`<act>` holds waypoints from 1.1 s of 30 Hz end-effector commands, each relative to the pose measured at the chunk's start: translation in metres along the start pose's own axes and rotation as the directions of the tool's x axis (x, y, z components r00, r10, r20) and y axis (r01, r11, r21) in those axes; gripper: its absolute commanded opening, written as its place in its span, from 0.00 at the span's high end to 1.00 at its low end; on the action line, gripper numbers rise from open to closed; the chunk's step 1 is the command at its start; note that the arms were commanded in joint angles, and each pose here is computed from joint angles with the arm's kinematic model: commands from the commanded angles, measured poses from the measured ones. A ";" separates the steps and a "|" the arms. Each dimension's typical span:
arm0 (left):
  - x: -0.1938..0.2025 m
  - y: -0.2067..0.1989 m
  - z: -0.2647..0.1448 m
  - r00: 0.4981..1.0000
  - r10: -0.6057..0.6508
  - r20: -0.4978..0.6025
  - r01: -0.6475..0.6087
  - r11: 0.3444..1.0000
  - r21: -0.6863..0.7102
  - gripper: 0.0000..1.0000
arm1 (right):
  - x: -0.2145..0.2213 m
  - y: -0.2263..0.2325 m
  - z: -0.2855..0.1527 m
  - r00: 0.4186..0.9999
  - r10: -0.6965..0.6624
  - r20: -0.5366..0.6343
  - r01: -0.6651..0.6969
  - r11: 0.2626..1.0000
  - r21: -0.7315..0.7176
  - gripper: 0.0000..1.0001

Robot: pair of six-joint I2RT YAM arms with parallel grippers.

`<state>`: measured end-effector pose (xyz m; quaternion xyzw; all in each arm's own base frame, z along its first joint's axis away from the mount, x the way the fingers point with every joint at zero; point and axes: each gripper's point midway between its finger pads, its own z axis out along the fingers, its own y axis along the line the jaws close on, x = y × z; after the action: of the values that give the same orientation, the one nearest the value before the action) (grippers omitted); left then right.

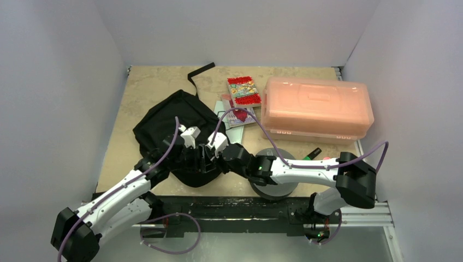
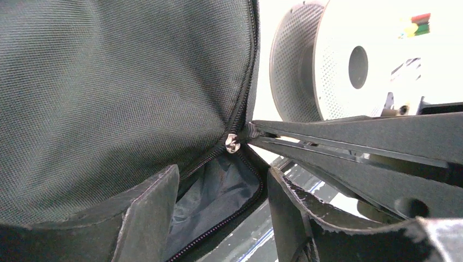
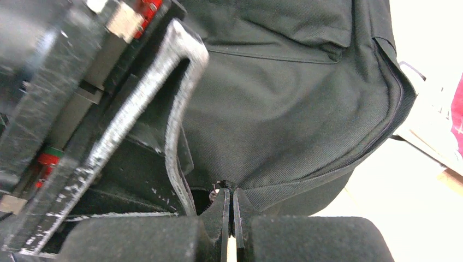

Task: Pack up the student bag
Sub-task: Unzip the student bag at the center of the board.

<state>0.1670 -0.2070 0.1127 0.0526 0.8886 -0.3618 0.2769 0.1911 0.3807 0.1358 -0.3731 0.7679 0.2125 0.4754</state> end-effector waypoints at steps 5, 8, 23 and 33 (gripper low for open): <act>0.010 0.004 0.007 0.993 0.073 -0.089 -0.078 0.996 -0.046 0.57 | -0.041 -0.016 -0.018 0.993 0.032 0.112 -0.041 0.996 0.084 1.00; 0.013 0.029 0.003 0.993 0.050 -0.109 -0.070 0.979 -0.190 0.80 | -0.041 -0.038 -0.024 0.991 0.050 0.125 -0.074 0.977 0.202 1.00; -0.004 0.057 -0.058 0.989 0.053 0.135 0.000 0.930 -0.368 1.00 | -0.043 -0.181 0.004 0.983 0.092 0.157 -0.172 0.753 0.636 1.00; -0.046 -0.015 -0.067 0.969 0.144 0.202 -0.119 0.984 -0.130 0.64 | -0.067 -0.158 0.026 0.971 0.132 0.200 -0.213 0.860 0.464 1.00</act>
<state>0.1578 -0.1367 0.1388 0.0081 0.8974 -0.2371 0.3721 0.3492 0.2972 0.1445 -0.1678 0.8079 -0.0069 0.5649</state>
